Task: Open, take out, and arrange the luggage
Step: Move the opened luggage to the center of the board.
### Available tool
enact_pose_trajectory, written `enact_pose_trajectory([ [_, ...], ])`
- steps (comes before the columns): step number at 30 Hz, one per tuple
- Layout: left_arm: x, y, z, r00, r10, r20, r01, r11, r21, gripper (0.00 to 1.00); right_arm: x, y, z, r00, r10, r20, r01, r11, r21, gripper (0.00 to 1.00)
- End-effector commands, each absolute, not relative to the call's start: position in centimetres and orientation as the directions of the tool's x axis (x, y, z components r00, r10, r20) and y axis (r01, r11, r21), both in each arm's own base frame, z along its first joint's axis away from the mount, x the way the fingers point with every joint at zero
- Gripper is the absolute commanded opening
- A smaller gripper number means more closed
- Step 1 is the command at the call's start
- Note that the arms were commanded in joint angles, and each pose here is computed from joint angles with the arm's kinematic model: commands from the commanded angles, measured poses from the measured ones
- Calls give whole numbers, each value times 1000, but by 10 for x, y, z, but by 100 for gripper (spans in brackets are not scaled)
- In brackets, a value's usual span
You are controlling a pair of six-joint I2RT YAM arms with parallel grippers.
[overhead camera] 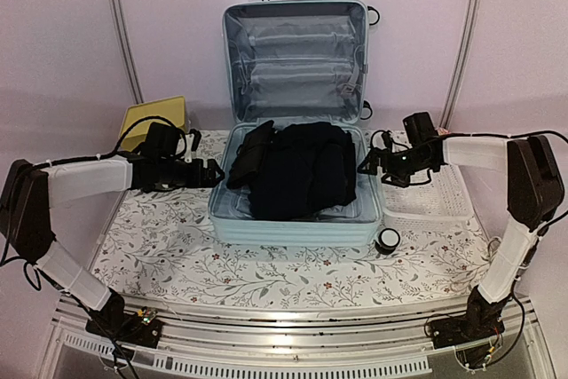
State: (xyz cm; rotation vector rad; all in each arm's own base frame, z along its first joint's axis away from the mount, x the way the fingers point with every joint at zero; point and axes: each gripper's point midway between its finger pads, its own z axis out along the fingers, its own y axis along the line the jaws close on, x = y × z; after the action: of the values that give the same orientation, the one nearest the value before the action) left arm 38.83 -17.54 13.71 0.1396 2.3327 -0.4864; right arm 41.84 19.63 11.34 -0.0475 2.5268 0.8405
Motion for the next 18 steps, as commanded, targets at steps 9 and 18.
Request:
enact_pose_trajectory([
  [9,407,-174,117,-739,-70,-670,193,931,-311,90,425,214,94,-892,46,-449,-196,857,477,90],
  [18,413,-178,102,-757,-62,-650,191,931,-311,79,420,222,85,-896,18,-444,-202,873,443,77],
])
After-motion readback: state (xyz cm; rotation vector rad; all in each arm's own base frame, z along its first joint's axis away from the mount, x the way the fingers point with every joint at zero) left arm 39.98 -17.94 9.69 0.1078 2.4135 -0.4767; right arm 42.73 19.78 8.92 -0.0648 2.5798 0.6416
